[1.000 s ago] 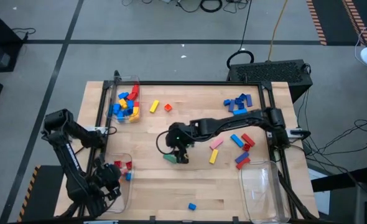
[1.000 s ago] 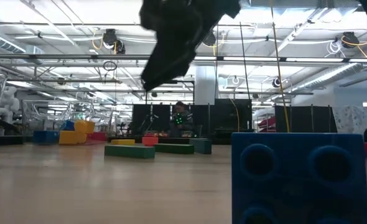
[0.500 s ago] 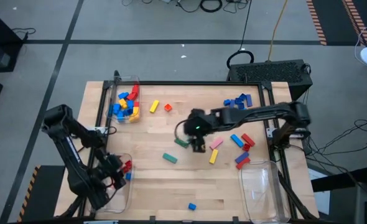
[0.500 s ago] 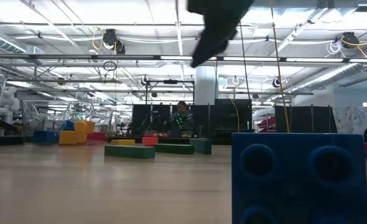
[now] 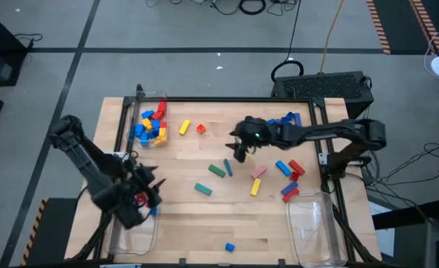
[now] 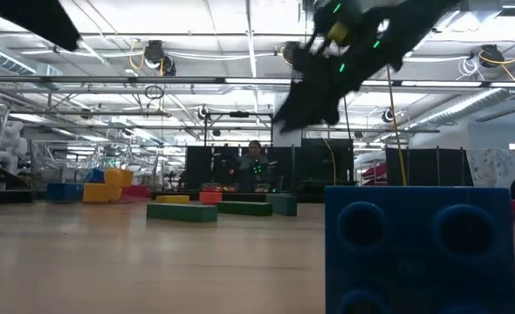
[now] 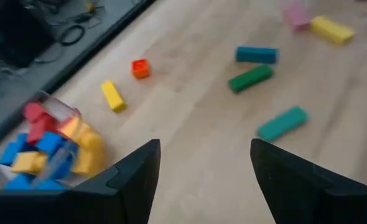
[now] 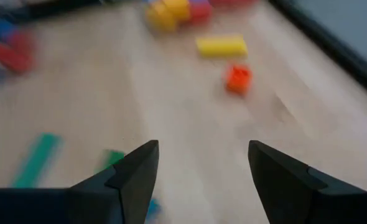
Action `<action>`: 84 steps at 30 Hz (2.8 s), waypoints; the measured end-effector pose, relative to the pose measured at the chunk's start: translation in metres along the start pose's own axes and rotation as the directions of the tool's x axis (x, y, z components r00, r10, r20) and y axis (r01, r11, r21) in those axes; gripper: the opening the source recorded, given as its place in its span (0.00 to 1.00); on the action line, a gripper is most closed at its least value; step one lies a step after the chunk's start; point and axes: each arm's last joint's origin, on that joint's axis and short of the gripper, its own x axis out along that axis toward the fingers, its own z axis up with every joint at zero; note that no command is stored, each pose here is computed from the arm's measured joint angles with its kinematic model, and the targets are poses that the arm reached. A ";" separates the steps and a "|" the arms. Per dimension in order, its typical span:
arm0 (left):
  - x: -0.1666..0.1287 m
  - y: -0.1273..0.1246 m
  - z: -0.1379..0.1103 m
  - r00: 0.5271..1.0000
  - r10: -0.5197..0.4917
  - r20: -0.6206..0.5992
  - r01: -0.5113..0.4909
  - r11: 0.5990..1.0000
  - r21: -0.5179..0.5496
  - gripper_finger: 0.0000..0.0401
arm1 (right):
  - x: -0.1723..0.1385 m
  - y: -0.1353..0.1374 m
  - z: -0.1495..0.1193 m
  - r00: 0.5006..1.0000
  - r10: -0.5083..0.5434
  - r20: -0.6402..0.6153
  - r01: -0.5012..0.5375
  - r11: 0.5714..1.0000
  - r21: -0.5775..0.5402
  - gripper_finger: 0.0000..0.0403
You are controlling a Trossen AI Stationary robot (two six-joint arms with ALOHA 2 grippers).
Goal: Sort blocks by size
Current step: Put the orange four stud game piece into the bottom left transparent bin
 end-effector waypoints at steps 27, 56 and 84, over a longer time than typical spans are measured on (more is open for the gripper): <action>0.038 0.024 0.040 0.995 -0.040 -0.088 0.045 0.997 0.057 0.62 | 0.177 -0.051 0.097 0.905 0.003 -0.424 -0.225 0.851 -0.474 0.58; 0.034 0.056 0.052 0.991 -0.065 -0.114 0.075 0.993 0.092 0.63 | 0.180 -0.067 0.095 0.866 0.000 -0.500 0.113 0.974 0.196 0.58; 0.125 0.084 0.082 0.994 -0.112 -0.012 0.110 0.988 -0.110 0.31 | 0.028 -0.076 0.170 0.863 -0.049 -0.503 -0.017 0.992 -0.125 0.03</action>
